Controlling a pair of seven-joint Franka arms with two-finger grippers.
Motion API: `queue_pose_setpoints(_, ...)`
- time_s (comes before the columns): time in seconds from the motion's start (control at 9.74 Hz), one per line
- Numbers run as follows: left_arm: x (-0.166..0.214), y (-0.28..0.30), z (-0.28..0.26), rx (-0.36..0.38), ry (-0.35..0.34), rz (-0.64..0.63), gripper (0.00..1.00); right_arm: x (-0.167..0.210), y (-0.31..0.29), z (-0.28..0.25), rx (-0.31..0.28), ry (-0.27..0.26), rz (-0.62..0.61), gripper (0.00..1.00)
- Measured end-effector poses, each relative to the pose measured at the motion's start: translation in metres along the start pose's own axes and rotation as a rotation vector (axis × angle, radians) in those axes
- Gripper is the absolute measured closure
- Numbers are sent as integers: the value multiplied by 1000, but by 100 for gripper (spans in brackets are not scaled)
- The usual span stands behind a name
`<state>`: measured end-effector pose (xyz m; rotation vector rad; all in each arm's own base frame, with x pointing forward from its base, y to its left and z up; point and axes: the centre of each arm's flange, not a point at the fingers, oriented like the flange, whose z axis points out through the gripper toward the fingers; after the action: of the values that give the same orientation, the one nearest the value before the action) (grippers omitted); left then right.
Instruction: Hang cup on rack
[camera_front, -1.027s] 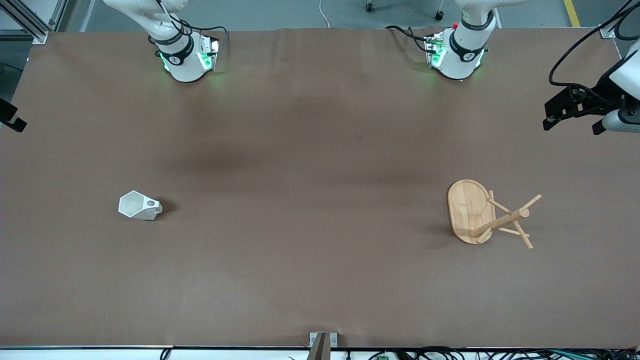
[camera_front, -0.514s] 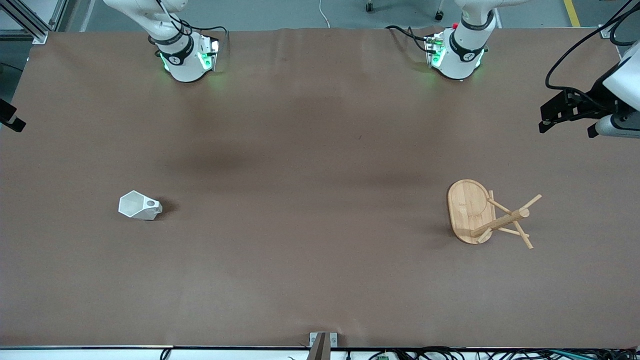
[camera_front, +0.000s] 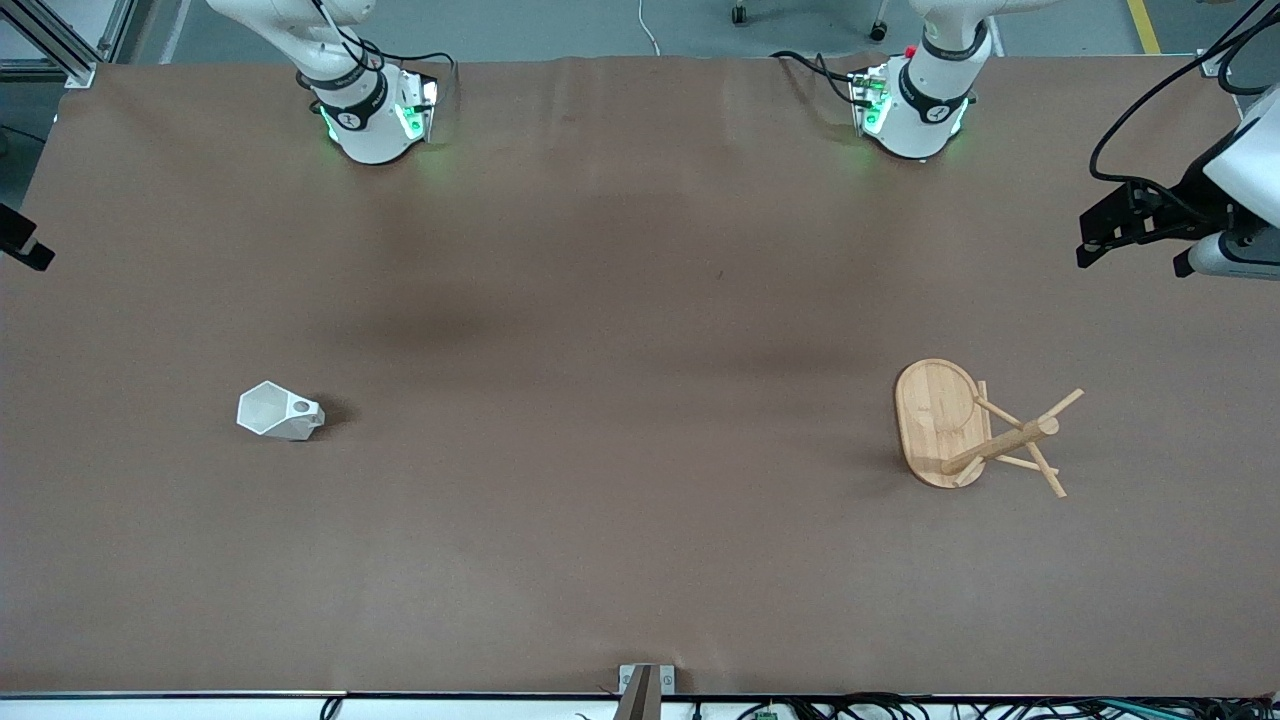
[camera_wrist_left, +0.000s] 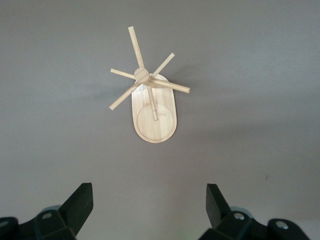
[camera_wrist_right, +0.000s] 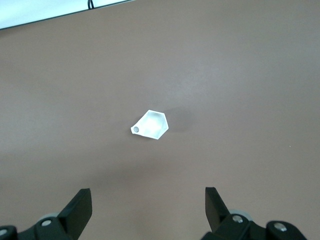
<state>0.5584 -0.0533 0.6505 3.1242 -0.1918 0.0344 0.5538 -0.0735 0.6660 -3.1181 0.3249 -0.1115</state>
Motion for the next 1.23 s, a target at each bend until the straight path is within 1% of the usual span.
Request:
queue_pose_setpoints(0.1, 0, 0, 1, 0, -1, 0, 0, 9, 1, 26, -1, 2, 3, 0)
queue_pose_setpoints(0.31, 1, 0, 1, -1, 0, 0, 0, 27, 7, 106, -6, -5, 4, 0)
queue_pose_setpoints(0.51, 1, -1, 2, -1, 0, -1, 0, 39, 15, 186, -11, -10, -50, 0)
queue_pose_setpoints(0.62, 1, 0, 2, -1, 0, 0, 0, 43, 22, 225, -14, -2, -73, 0)
queue_pose_setpoints(0.82, 2, 1, 2, -1, 0, 2, 0, 42, 26, 299, -19, 5, -130, 0)
queue_pose_setpoints(1.03, 3, 4, 1, -1, 8, 8, 0, 37, 30, 348, -21, -16, -182, 0)
queue_pose_setpoints(1.23, 7, 16, 4, -5, 19, 36, 0, 35, 32, 366, -20, -40, -220, 2)
